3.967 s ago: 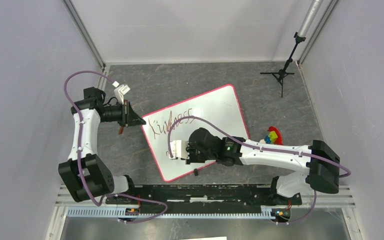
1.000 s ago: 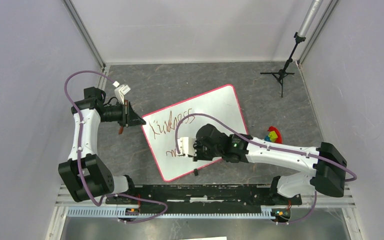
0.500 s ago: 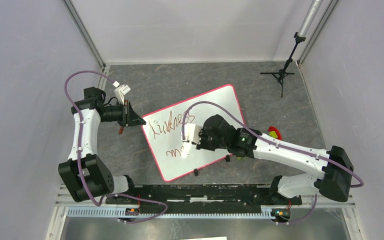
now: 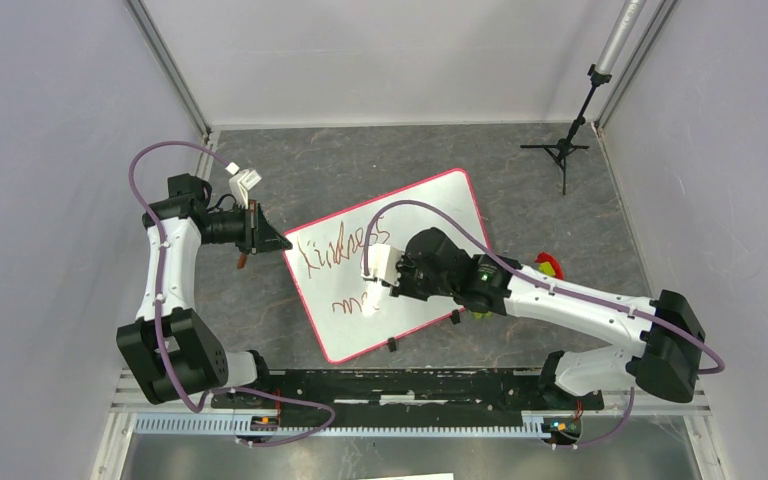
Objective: Write a sentence on the whiteboard
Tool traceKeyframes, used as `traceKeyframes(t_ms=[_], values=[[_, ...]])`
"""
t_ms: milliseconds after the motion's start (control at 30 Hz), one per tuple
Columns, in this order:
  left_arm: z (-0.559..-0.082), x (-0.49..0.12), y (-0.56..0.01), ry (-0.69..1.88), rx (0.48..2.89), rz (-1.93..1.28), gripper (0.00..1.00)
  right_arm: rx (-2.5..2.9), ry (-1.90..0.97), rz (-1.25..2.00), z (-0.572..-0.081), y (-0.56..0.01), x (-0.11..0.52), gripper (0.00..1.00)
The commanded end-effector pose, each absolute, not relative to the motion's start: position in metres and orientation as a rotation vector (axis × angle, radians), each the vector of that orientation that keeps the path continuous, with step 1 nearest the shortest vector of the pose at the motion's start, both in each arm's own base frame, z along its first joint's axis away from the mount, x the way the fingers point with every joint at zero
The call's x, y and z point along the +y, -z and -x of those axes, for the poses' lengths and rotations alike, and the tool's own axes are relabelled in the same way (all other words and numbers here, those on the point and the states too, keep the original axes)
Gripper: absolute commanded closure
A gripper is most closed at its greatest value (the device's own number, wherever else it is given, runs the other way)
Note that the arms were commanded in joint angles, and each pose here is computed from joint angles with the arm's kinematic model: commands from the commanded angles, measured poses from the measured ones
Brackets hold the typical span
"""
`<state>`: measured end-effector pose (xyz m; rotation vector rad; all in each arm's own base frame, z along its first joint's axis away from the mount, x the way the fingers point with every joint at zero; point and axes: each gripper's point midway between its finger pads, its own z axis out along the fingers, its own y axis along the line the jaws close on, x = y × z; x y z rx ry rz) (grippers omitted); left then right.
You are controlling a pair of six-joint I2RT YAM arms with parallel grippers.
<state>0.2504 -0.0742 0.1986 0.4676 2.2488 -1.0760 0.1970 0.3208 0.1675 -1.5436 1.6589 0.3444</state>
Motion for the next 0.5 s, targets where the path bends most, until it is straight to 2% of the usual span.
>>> traceKeyframes(t_ms=[0,300,467], values=[[-0.246,-0.077,-0.195,1.070,2.286,-0.469,0.85,1.675,-0.405,1.587,-0.185,-0.154,0.321,1.00],[-0.246,-0.077,-0.194,1.067,2.288,-0.470,0.85,1.681,-0.397,1.757,-0.158,-0.121,0.309,1.00],[-0.246,-0.077,-0.195,1.067,2.287,-0.471,0.85,1.647,-0.324,1.737,-0.169,-0.137,0.307,1.00]])
